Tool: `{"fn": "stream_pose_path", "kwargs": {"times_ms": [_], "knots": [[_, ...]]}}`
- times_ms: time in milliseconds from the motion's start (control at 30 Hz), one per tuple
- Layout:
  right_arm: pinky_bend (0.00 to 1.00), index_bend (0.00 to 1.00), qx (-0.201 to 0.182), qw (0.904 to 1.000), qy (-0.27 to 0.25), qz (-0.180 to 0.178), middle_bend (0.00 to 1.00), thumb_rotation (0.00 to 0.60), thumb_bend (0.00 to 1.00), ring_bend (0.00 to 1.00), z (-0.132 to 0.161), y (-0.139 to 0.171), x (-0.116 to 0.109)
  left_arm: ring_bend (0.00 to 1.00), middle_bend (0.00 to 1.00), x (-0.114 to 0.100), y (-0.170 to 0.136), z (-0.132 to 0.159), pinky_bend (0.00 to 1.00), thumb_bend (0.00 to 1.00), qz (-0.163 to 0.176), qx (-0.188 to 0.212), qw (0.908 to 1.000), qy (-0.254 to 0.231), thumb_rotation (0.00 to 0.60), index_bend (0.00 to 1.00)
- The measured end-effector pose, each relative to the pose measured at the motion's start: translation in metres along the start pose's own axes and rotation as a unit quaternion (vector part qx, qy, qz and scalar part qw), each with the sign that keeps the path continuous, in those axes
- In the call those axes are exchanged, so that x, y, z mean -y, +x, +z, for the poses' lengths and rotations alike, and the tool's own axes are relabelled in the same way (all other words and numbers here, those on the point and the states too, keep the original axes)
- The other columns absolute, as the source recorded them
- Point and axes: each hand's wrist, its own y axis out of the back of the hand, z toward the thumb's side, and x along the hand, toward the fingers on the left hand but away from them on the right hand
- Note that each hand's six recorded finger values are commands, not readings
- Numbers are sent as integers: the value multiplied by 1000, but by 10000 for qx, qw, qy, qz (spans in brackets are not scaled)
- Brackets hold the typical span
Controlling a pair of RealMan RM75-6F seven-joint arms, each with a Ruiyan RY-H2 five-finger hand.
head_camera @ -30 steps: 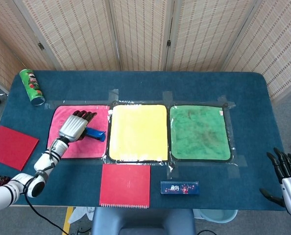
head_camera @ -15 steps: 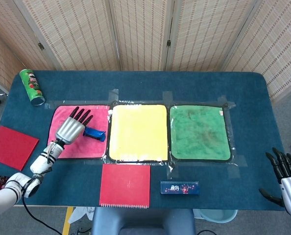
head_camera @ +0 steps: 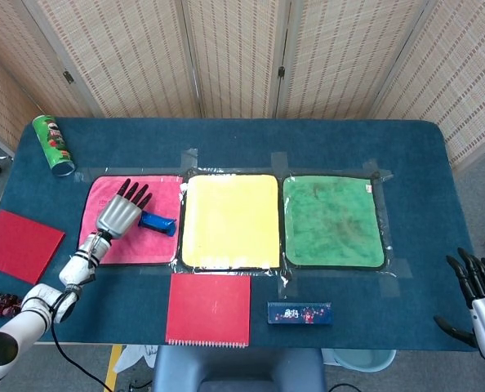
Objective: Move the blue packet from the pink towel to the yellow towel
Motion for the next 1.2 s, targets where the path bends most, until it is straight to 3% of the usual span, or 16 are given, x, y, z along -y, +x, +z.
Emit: {"fn": "stream_pose_path", "kwargs": {"times_ms": [667, 1200], "knots": [[0, 0, 49, 10000, -17, -42, 11, 600, 125, 33, -4, 4, -2, 0, 0, -41, 21, 43, 21, 350, 479, 286, 9978, -363, 600, 0], [0, 0, 88, 9999, -42, -83, 11, 600, 125, 41, -9, 8, -4, 0, 0, -96, 32, 87, 21, 350, 989, 645, 9921, -420, 600, 0]]}}
